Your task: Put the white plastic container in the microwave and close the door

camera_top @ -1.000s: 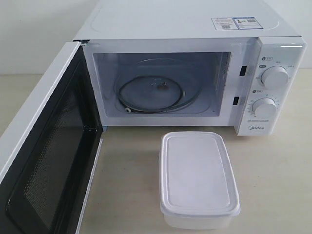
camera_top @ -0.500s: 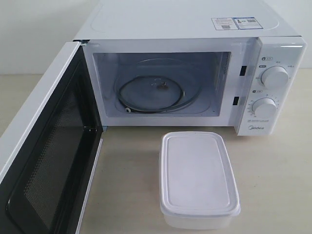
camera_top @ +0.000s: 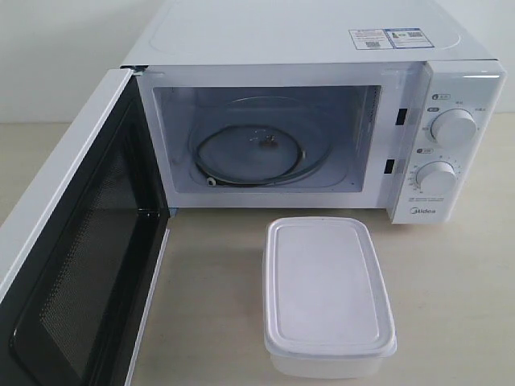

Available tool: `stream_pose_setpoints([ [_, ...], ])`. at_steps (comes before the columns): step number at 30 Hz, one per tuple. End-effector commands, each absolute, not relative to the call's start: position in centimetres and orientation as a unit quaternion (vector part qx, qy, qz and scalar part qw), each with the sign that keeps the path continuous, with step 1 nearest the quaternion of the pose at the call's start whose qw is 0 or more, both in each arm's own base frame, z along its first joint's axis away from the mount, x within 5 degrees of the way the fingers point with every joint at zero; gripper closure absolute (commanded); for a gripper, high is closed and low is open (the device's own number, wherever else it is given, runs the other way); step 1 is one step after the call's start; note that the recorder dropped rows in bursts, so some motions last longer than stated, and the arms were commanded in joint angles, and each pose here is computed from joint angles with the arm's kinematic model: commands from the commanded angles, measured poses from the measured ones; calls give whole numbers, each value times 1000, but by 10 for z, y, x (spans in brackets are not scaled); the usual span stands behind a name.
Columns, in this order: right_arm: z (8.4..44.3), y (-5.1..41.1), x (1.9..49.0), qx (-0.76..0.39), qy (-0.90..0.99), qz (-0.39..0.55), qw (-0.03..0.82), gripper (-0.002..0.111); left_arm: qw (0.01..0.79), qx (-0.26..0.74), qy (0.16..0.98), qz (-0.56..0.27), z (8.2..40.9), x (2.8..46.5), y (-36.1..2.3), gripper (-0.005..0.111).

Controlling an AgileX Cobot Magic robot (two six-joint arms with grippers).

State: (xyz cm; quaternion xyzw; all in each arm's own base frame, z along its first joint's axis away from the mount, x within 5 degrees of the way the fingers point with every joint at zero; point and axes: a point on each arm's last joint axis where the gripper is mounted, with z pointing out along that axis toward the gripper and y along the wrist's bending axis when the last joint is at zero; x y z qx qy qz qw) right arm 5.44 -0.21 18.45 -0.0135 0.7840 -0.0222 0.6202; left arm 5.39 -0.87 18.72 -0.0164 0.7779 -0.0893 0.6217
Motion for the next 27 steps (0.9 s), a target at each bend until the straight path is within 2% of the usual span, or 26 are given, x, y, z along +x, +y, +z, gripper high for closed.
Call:
stream_pose_setpoints([
  [1,189,-3,55,-49,765,-62,639,109,621,-21,778,-91,186,54,-9,102],
  [6,199,-2,56,-74,726,-85,679,109,621,-21,778,-91,186,54,-9,102],
  [27,250,7,44,-76,497,-47,863,109,621,-21,778,-91,186,54,-9,102],
])
